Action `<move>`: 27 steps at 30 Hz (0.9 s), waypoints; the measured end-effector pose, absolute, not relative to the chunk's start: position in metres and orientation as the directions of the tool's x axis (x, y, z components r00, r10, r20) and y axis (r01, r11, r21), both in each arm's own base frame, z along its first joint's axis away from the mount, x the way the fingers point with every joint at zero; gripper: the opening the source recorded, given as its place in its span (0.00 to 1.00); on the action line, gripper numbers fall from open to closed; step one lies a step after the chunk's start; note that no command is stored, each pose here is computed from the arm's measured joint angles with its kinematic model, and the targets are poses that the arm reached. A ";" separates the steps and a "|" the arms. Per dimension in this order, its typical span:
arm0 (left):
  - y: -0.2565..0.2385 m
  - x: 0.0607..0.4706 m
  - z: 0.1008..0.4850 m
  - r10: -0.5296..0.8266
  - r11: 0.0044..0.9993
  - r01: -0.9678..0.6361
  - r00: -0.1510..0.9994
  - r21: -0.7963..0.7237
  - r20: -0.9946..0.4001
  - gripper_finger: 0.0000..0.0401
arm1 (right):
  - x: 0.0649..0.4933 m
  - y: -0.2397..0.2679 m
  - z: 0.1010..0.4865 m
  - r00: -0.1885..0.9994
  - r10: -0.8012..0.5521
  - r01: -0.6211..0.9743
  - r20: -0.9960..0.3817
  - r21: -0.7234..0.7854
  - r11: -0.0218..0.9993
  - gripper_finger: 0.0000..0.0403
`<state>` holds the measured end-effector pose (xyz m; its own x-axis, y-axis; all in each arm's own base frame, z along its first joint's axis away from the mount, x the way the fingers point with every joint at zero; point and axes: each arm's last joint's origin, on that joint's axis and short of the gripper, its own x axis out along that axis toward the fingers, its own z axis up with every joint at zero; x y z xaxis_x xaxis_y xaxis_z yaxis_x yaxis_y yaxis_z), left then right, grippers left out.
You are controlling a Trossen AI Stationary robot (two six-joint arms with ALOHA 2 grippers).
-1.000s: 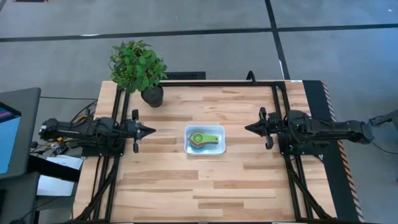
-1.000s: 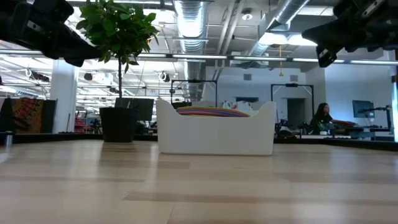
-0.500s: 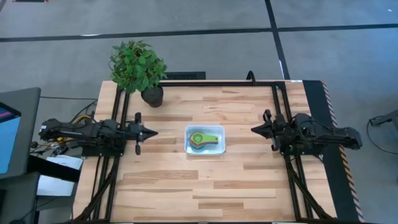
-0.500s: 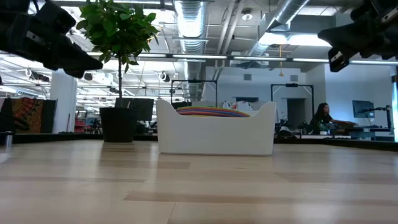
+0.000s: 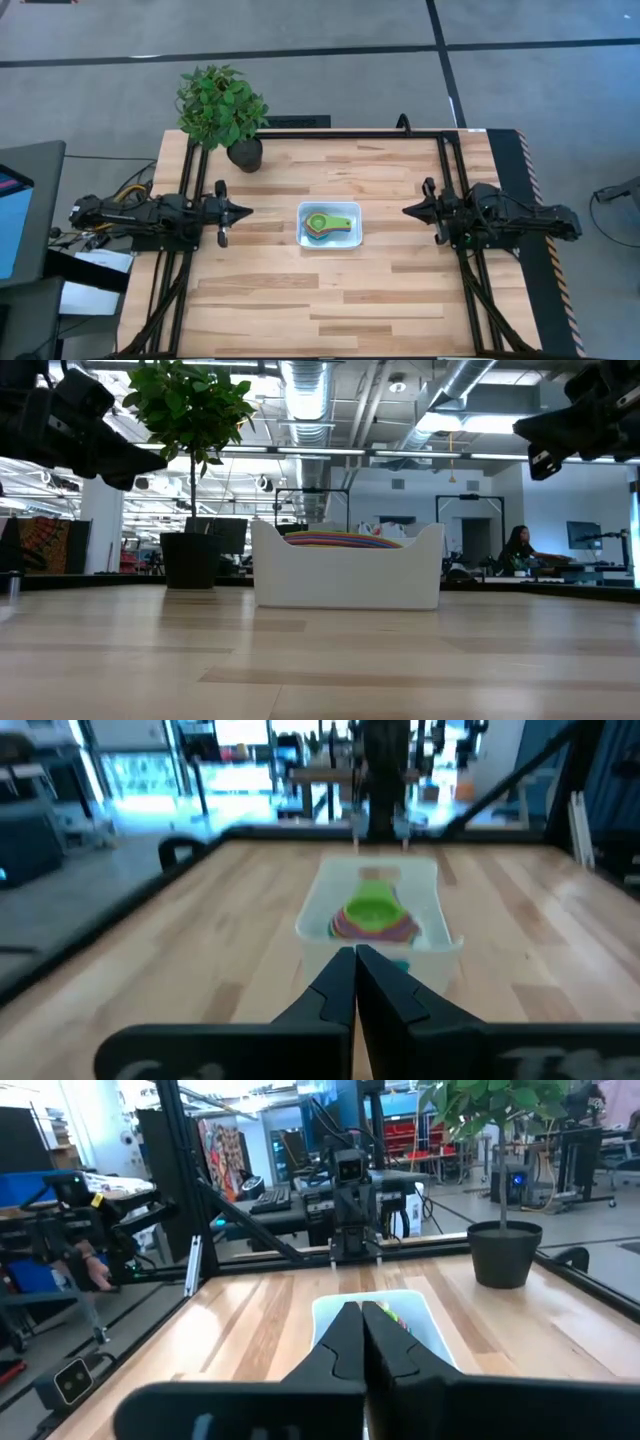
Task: Nest measuring cups in basket
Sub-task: Return to Home Position
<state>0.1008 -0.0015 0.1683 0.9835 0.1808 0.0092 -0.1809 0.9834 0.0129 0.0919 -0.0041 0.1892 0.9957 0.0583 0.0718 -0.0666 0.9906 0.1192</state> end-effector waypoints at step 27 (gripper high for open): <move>0.004 0.097 0.169 0.069 0.994 -0.072 0.997 0.087 0.033 0.00 | 0.097 -0.010 0.170 0.999 -0.011 0.000 0.048 0.229 0.974 0.19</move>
<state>0.0975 0.0043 0.1689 0.9971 0.0689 0.0333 -0.0715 0.9937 0.0866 0.0965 -0.0099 0.1701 0.9988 -0.0111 0.0480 -0.0001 0.9735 0.2286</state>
